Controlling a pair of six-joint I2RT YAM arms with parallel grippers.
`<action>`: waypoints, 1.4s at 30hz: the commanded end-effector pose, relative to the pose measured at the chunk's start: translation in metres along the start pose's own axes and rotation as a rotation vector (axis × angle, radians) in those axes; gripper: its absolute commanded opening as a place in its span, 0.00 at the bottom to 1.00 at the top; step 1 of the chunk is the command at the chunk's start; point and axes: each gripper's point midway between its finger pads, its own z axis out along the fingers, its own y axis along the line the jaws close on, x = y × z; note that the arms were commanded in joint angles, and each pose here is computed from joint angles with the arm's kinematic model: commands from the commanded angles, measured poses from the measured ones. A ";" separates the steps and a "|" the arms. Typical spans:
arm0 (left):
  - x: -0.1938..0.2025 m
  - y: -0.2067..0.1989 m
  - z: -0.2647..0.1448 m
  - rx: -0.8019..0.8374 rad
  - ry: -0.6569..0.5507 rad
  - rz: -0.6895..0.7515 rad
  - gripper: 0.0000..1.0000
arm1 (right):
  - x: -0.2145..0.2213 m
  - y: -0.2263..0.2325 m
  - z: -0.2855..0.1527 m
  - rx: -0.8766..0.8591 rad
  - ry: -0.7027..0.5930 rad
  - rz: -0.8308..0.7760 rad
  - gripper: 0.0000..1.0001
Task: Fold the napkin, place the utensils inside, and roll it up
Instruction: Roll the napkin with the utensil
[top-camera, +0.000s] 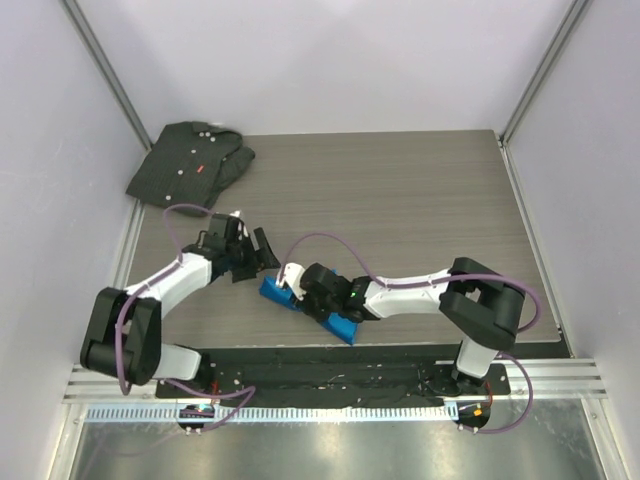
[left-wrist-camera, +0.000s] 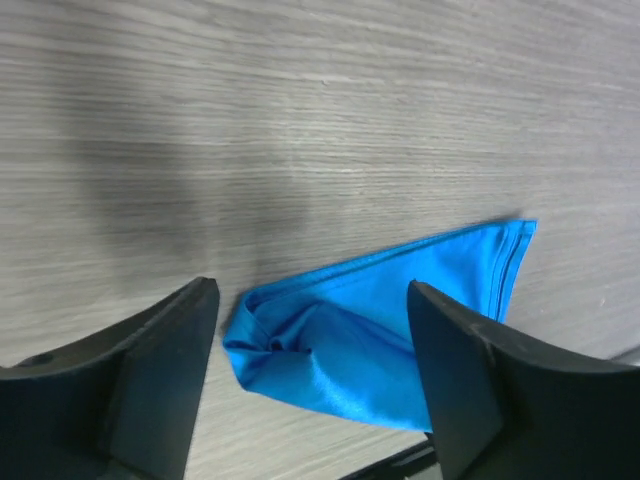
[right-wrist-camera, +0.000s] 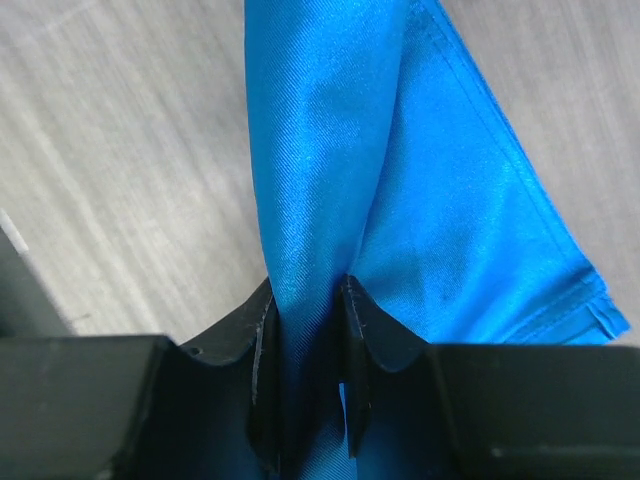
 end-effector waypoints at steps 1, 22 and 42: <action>-0.017 0.009 -0.021 -0.083 -0.095 -0.002 0.83 | 0.021 0.027 -0.007 -0.160 0.017 0.093 0.24; 0.008 -0.020 -0.028 0.212 -0.151 0.021 0.72 | 0.041 0.018 -0.013 -0.579 0.063 0.500 0.20; 0.034 -0.011 0.001 0.240 -0.045 -0.031 0.17 | 0.033 -0.015 -0.014 -0.519 0.096 0.564 0.36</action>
